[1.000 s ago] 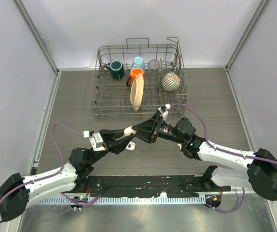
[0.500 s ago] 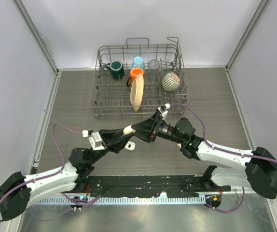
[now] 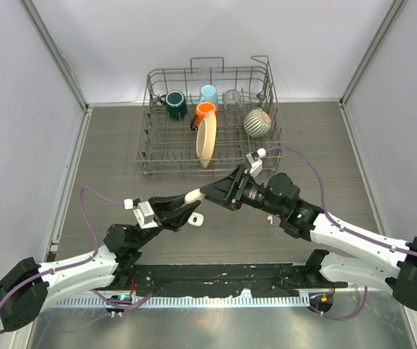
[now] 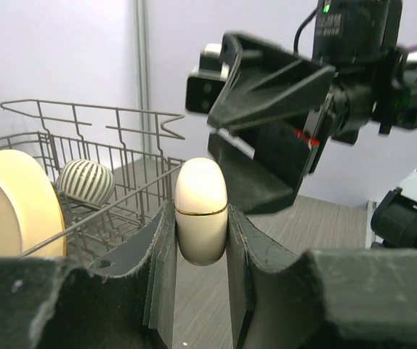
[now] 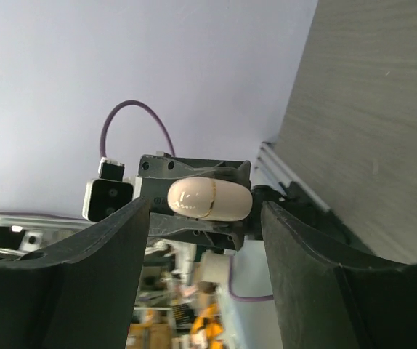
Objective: Insert the wireless bluetooth earbuds into the charging case
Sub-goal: Open the charging case.
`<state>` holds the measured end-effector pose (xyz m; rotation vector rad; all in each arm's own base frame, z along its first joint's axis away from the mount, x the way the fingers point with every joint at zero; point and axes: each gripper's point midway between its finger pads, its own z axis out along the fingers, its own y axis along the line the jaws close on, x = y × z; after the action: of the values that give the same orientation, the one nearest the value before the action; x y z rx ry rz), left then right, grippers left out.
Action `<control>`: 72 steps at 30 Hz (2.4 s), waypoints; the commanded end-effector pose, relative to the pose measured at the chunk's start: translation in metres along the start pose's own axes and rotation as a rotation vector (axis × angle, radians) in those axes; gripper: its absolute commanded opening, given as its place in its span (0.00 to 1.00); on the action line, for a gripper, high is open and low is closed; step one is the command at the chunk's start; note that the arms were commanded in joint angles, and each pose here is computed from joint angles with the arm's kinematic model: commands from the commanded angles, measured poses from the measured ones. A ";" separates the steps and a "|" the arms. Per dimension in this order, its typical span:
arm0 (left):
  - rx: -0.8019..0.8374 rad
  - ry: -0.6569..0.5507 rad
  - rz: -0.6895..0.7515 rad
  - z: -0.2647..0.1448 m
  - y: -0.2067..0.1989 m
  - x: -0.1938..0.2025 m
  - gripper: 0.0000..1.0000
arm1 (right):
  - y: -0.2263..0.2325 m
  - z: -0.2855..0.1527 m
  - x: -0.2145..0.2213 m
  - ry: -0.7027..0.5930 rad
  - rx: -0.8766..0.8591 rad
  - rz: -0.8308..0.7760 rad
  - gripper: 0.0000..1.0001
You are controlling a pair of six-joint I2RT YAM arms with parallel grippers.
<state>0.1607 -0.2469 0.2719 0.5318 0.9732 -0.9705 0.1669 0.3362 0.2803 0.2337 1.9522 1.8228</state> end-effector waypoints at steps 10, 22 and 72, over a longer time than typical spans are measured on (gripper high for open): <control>0.025 -0.114 0.104 -0.007 -0.003 -0.025 0.00 | -0.002 -0.017 -0.005 0.042 0.208 -0.494 0.68; 0.059 -0.092 0.109 -0.006 -0.009 -0.022 0.00 | 0.001 -0.002 0.010 0.074 0.186 -0.493 0.68; 0.328 -0.078 0.116 -0.010 -0.055 -0.026 0.00 | 0.036 0.001 -0.003 -0.028 0.090 -0.337 0.67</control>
<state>0.1216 -0.2527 0.2711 0.7578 0.8248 -1.0000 0.1489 0.3398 0.2849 -0.1238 2.0301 1.4773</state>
